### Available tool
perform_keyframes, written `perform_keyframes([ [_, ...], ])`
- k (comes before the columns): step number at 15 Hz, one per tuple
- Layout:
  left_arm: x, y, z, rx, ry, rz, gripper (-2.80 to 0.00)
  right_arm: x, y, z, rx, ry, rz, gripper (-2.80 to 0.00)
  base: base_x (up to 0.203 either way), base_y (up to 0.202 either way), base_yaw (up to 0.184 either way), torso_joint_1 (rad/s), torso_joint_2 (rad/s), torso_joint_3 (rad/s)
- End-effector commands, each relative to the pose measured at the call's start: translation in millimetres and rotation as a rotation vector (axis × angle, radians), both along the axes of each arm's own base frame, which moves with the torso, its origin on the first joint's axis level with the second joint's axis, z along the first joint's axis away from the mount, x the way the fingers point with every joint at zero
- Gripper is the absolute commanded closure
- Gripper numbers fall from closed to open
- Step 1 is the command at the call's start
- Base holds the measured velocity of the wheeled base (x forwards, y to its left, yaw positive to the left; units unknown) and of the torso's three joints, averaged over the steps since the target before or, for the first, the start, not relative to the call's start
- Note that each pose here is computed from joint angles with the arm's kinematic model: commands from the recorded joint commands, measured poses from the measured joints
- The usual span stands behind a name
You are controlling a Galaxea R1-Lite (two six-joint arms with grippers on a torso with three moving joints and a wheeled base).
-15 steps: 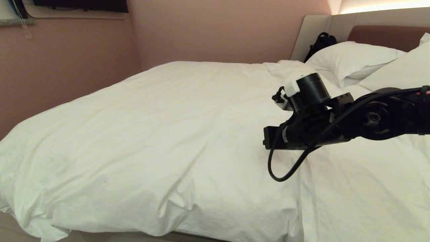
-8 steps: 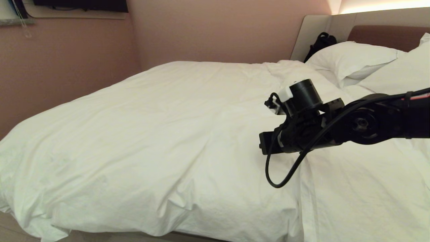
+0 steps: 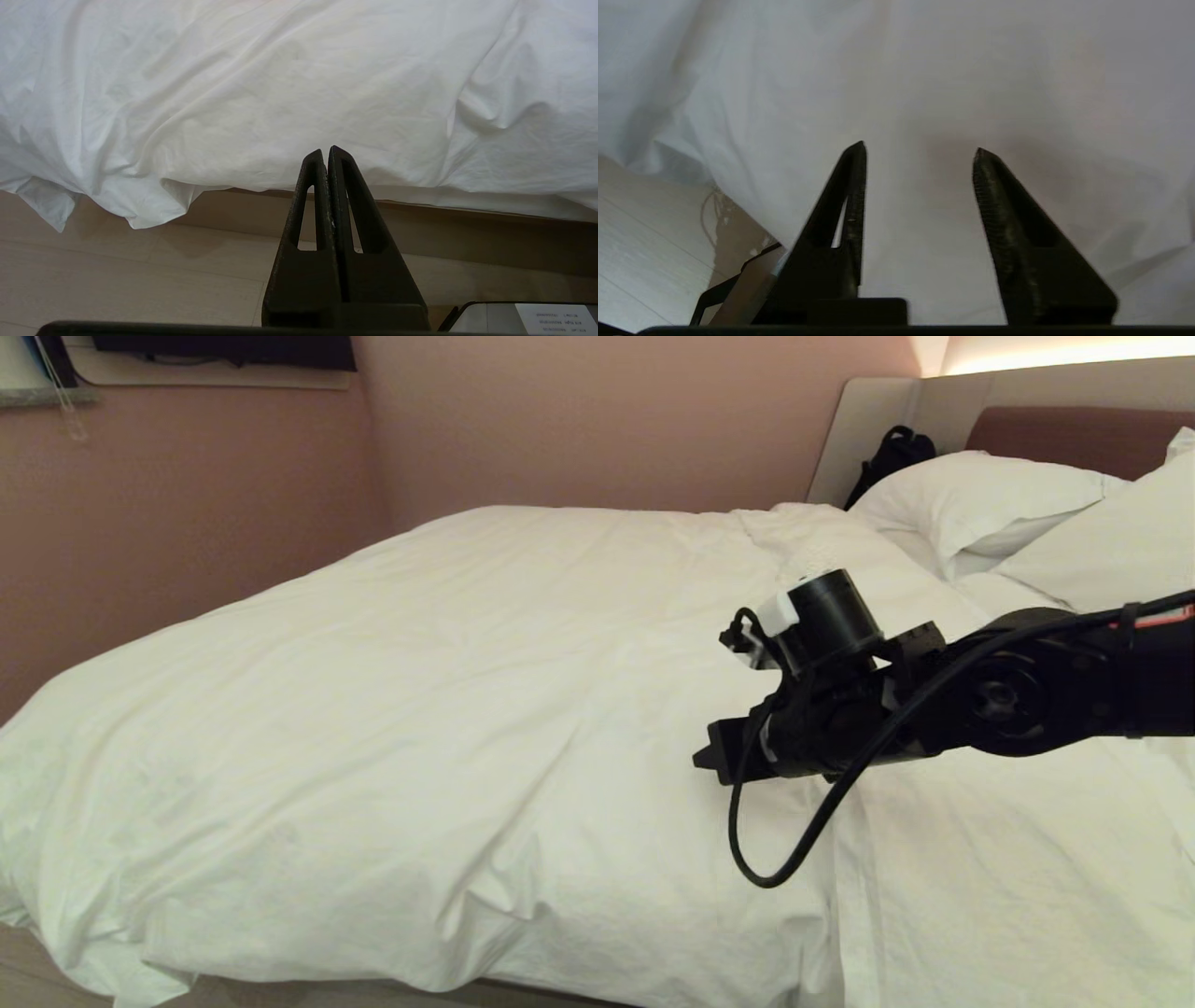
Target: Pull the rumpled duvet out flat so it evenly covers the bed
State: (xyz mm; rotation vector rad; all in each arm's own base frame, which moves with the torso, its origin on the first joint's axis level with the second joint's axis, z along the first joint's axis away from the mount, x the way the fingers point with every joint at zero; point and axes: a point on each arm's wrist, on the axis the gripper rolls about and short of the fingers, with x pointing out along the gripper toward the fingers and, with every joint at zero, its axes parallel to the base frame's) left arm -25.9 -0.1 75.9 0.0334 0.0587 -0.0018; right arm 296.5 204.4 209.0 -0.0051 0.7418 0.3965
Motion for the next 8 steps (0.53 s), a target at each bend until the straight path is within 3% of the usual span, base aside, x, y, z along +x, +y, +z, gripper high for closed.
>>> perform_keyframes([
  [1,0,0,0,0.000,0.001,0.001,0.00,-3,5,-2,-0.003,0.005,0.013,-2.80,0.000,0.000,0.000,0.000,0.00,0.000],
  [8,0,0,0,0.000,0.001,0.001,0.00,21,23,-36,0.005,-0.004,-0.003,-2.80,0.000,0.000,0.000,0.000,0.00,0.000],
])
